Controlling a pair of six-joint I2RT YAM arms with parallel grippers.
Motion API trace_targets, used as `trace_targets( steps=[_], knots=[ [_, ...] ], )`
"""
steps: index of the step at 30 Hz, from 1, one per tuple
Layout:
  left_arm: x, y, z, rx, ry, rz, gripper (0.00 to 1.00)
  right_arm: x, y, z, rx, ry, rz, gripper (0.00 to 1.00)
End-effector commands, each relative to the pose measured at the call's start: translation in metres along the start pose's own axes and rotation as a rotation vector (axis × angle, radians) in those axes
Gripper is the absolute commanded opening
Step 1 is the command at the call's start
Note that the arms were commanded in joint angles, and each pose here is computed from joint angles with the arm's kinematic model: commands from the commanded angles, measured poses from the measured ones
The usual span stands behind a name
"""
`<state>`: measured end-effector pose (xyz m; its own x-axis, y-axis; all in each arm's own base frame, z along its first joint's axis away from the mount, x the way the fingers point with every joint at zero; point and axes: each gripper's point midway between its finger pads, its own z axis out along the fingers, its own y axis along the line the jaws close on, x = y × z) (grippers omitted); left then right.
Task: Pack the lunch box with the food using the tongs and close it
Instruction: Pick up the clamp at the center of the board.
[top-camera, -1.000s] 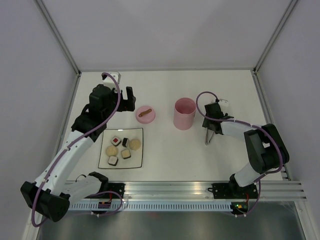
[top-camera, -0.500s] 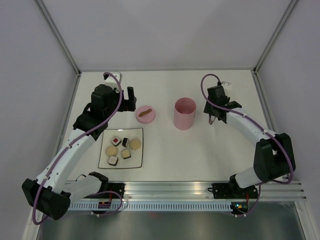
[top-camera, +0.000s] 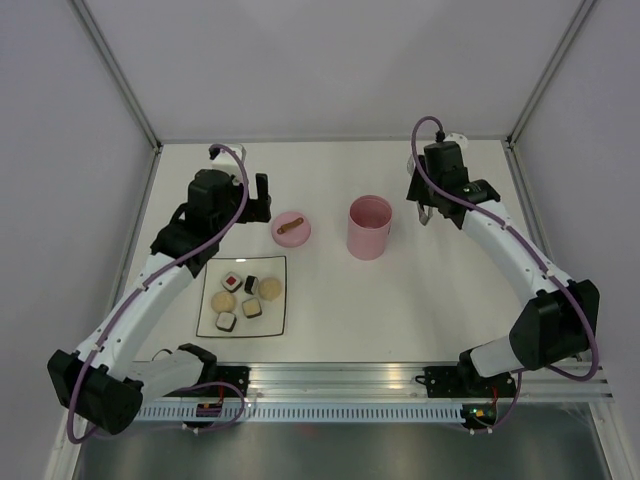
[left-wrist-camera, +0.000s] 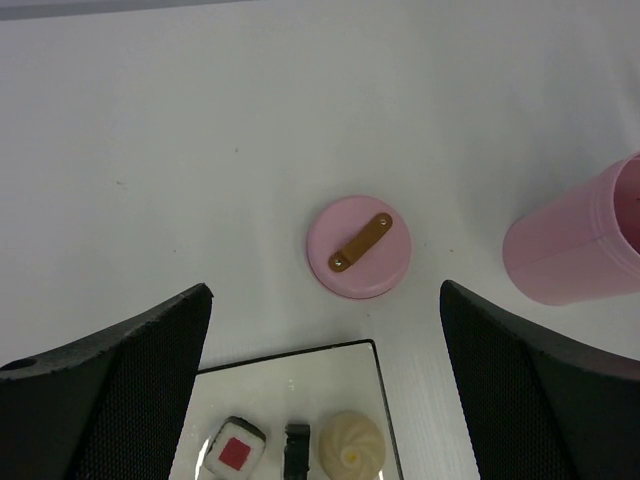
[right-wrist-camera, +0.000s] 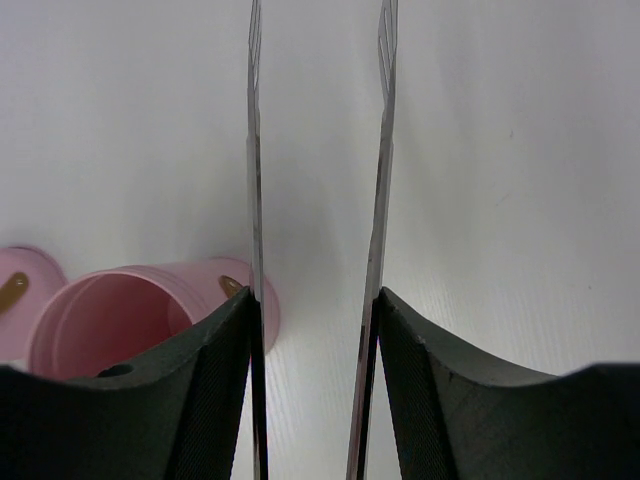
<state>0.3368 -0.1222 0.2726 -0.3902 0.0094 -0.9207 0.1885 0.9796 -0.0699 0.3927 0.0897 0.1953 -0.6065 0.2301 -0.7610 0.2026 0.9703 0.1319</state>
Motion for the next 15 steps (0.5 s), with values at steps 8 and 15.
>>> trace_targets(
  steps=[8,15],
  knots=[
    [-0.011,0.034,-0.002,-0.227,-0.007,-0.066,1.00,-0.078,0.089,-0.078,-0.392,-0.149,-0.150,0.56],
    [-0.021,0.089,-0.017,-0.417,-0.046,-0.206,1.00,-0.054,0.167,-0.118,-0.619,-0.105,-0.327,0.56]
  ],
)
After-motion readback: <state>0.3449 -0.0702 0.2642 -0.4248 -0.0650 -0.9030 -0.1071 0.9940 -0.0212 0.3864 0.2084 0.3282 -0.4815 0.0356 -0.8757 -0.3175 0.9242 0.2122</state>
